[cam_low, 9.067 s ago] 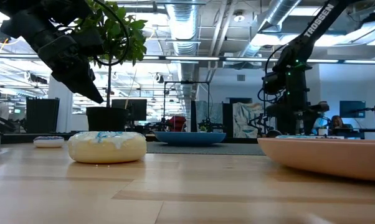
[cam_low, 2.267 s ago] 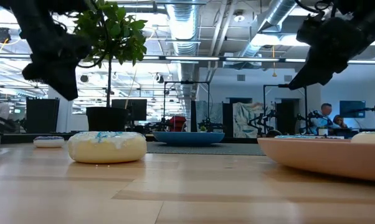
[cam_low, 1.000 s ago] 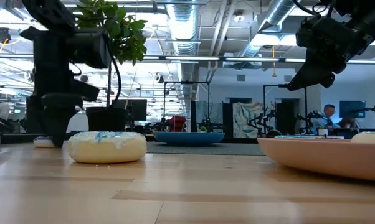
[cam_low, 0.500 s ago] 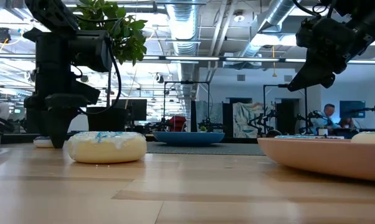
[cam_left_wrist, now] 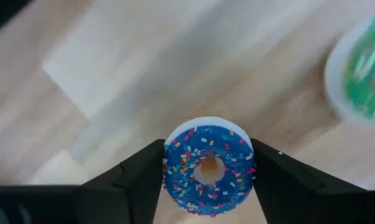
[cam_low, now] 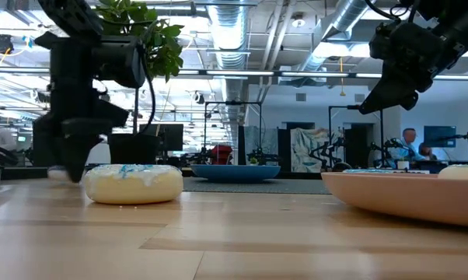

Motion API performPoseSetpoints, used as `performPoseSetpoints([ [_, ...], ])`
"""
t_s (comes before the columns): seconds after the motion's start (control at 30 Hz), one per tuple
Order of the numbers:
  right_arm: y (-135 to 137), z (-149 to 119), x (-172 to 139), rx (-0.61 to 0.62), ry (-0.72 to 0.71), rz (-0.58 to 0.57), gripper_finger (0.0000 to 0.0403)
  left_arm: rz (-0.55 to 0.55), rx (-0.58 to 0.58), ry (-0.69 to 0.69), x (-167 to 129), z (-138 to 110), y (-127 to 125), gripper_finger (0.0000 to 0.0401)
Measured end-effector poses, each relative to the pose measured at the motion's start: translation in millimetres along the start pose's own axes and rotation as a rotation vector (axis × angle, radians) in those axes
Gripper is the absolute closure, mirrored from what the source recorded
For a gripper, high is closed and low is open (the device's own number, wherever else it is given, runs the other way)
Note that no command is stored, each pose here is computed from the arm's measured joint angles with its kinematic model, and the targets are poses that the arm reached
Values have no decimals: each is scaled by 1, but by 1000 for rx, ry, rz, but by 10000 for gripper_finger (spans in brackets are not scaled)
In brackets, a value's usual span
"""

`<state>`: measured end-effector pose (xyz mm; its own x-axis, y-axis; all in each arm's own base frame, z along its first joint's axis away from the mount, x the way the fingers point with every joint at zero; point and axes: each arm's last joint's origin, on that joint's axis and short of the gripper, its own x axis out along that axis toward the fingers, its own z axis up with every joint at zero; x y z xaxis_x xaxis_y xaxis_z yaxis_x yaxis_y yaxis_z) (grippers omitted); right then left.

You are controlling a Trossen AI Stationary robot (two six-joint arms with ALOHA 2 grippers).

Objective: Pick & Place donuts
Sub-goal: Put the small blue donut into the blue plate

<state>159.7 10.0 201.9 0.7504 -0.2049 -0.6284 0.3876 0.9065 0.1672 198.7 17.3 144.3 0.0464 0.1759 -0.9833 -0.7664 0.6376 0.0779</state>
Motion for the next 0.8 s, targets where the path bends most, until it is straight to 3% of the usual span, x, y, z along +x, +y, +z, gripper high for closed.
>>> performPoseSetpoints([
  [0.23,0,0,0,0,0,0,402,0,8,-89,-22,21,-7,193],
  [0.43,0,0,0,0,0,0,402,-116,8,-295,-55,56,-21,193],
  [0.67,0,0,0,2,-3,2,402,-278,175,-663,-84,104,-58,193],
  [0.8,0,1,0,3,-7,4,402,-200,284,-680,-75,136,-86,193],
])
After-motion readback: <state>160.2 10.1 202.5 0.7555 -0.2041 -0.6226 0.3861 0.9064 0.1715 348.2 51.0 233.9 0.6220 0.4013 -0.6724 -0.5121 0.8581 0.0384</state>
